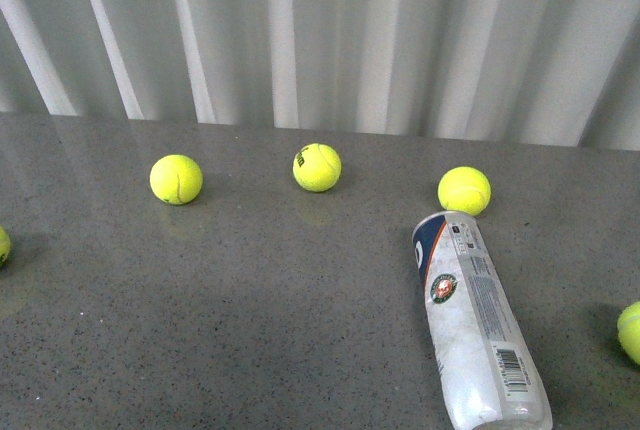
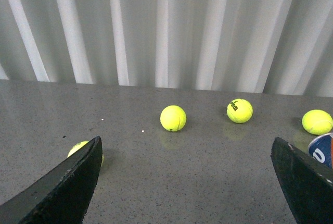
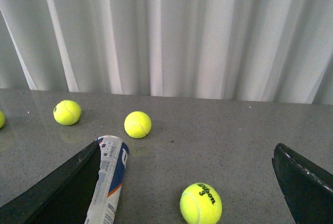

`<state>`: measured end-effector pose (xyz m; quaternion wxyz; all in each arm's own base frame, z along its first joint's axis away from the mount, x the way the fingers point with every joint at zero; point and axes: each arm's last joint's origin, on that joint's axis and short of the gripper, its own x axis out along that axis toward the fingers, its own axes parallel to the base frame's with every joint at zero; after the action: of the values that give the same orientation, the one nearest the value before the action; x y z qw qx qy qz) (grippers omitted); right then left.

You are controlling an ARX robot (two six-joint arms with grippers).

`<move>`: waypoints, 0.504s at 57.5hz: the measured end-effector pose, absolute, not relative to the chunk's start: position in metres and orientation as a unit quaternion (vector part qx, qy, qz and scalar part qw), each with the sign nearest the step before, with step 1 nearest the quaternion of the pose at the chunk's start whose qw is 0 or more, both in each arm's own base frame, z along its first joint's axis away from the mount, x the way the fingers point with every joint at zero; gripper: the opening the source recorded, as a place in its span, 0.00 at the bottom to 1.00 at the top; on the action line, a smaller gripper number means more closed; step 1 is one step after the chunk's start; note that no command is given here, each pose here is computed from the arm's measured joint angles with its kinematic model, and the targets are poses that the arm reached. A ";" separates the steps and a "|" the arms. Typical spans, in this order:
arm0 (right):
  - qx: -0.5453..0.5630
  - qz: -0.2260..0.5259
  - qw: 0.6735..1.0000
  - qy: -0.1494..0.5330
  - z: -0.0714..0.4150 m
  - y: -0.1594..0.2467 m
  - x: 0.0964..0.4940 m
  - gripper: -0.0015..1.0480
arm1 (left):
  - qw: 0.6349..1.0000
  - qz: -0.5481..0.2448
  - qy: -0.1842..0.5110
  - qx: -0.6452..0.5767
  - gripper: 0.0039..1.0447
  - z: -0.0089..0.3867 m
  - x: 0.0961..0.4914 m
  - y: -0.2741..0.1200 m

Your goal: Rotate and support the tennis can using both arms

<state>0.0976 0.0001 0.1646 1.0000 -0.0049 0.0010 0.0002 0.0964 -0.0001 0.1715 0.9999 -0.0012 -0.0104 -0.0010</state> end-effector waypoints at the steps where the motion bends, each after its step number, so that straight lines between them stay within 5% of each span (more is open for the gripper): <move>1: -0.005 0.000 1.000 0.001 0.165 0.000 0.098 0.93 | 1.000 -0.001 -0.010 -0.001 0.94 0.172 0.096 0.000; 29: -0.005 0.000 1.000 0.001 0.165 0.000 0.098 0.93 | 1.000 -0.001 -0.010 -0.001 0.94 0.172 0.096 0.000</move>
<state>0.0976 0.0001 0.1646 1.0000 -0.0049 0.0010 0.0002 0.0964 -0.0001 0.1715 0.9999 -0.0012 -0.0104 -0.0010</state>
